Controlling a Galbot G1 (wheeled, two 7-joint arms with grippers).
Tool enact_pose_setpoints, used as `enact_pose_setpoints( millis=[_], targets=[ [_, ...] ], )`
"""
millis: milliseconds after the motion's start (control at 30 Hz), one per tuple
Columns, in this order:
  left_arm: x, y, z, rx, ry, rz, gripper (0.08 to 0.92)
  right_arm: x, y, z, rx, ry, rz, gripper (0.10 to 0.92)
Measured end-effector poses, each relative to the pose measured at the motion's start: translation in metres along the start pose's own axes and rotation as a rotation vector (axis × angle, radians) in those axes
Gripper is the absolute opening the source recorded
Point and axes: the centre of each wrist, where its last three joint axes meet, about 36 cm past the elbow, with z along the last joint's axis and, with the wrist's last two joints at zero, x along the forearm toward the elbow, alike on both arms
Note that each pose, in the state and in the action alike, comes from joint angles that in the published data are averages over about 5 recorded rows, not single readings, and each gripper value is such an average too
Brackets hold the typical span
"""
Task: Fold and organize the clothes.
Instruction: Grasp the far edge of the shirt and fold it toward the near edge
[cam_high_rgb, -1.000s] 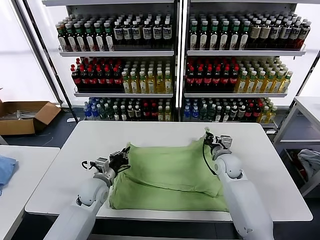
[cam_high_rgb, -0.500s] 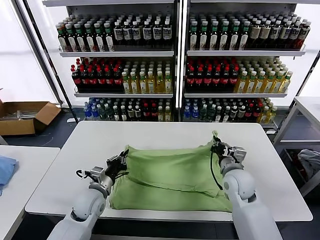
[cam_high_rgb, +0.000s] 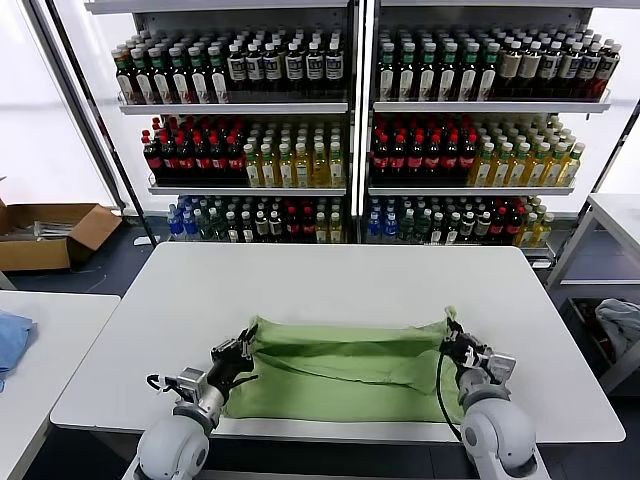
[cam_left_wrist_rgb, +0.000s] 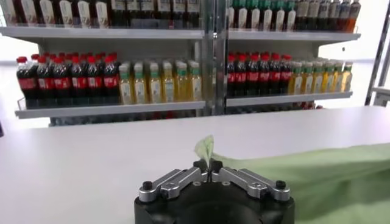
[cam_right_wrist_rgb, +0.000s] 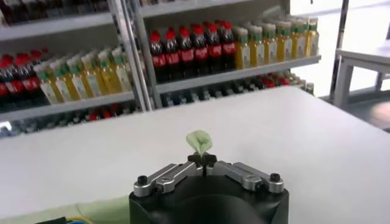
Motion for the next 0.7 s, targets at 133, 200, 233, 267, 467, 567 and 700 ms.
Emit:
enact_pose_setpoints(
  millis=[133, 200, 233, 267, 467, 567, 700],
  targets=[
    [0.009, -0.003, 0.008, -0.002, 0.019, -0.002, 0.087, 0.005, 0.003, 0.011, 0.019, 0.021, 0.007, 0.105],
    [0.013, -0.004, 0.013, -0.002, 0.029, -0.005, 0.087, 0.007, 0.004, 0.016, 0.03, 0.029, 0.009, 0.105],
    [0.014, -0.004, 0.015, -0.002, 0.033, -0.007, 0.087, 0.008, 0.005, 0.019, 0.036, 0.034, 0.01, 0.105],
    [0.016, -0.005, 0.017, -0.001, 0.037, -0.009, 0.087, 0.009, 0.006, 0.021, 0.043, 0.038, 0.011, 0.105],
    [0.02, -0.008, 0.023, -0.008, 0.043, -0.021, 0.093, 0.008, 0.01, 0.036, 0.084, 0.065, 0.025, 0.116],
    [0.021, -0.011, 0.022, -0.012, 0.032, -0.02, 0.136, 0.007, 0.01, 0.042, 0.103, 0.074, 0.041, 0.171],
    [0.02, -0.015, 0.017, -0.014, 0.011, -0.02, 0.244, 0.006, 0.007, 0.048, 0.123, 0.083, 0.064, 0.283]
  ],
)
